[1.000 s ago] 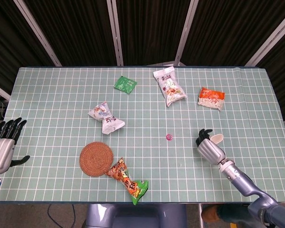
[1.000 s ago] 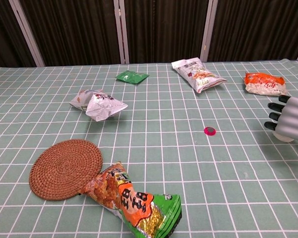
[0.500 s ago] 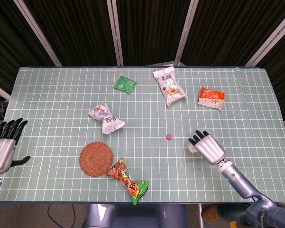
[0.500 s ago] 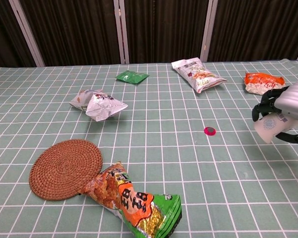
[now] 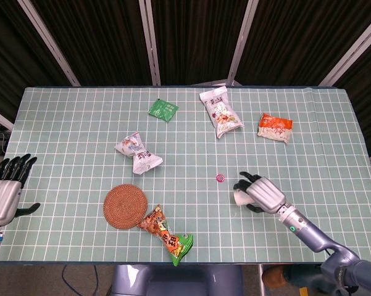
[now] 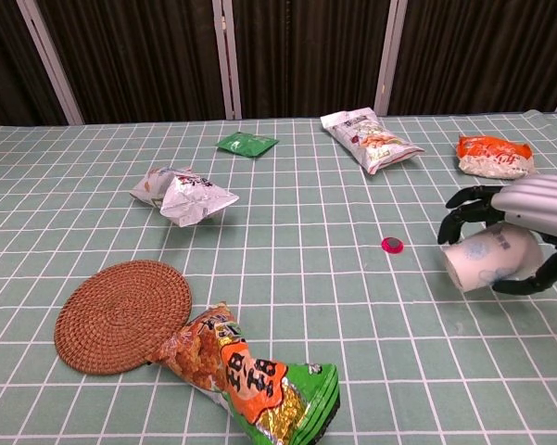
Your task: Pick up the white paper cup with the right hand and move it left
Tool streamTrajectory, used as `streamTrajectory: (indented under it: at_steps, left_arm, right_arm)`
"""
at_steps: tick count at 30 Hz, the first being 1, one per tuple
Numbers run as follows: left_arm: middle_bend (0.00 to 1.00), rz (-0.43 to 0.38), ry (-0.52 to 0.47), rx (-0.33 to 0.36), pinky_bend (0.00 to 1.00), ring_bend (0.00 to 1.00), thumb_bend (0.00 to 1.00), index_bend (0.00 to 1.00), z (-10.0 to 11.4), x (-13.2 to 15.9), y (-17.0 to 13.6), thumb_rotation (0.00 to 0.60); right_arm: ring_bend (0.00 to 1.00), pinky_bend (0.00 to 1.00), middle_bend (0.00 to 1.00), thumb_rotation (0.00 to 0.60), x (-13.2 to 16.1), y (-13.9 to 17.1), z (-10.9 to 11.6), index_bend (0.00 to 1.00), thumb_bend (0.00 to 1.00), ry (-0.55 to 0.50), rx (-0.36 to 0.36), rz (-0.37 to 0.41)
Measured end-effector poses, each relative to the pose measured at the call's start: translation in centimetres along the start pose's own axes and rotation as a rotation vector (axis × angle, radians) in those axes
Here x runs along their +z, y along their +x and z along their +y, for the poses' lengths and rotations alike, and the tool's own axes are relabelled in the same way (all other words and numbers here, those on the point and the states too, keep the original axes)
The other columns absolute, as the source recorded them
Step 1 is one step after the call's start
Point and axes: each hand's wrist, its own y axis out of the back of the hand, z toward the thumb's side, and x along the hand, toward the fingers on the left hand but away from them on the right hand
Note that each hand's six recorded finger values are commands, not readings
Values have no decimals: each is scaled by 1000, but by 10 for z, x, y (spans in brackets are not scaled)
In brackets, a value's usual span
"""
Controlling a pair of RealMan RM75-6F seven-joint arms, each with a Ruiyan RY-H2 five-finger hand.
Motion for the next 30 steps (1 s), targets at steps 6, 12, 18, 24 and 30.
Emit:
streamTrajectory:
  at_steps: [6, 12, 18, 24, 30]
  left_arm:
    - [0, -3, -3, 1, 0, 0, 0, 0, 1, 0, -1, 600]
    - [0, -4, -5, 2, 0, 0, 0, 0, 2, 0, 0, 600]
    - [0, -8, 0, 3, 0, 0, 0, 0, 1, 2, -1, 600]
    - [0, -6, 3, 3, 0, 0, 0, 0, 1, 2, 0, 600]
    - [0, 3, 7, -2, 0, 0, 0, 0, 0, -1, 2, 600]
  right_arm:
    - [0, 37, 0, 600, -1, 4, -2, 0, 0, 6, 52, -1]
    - [0, 0, 0, 600, 4, 12, 7, 0, 0, 99, 23, 1]
    - [0, 0, 0, 600, 20, 19, 14, 0, 0, 349, -14, 23]
    - [0, 0, 0, 600, 39, 16, 14, 0, 0, 647, -25, 45]
    - [0, 0, 0, 600, 49, -4, 5, 0, 0, 869, -2, 50]
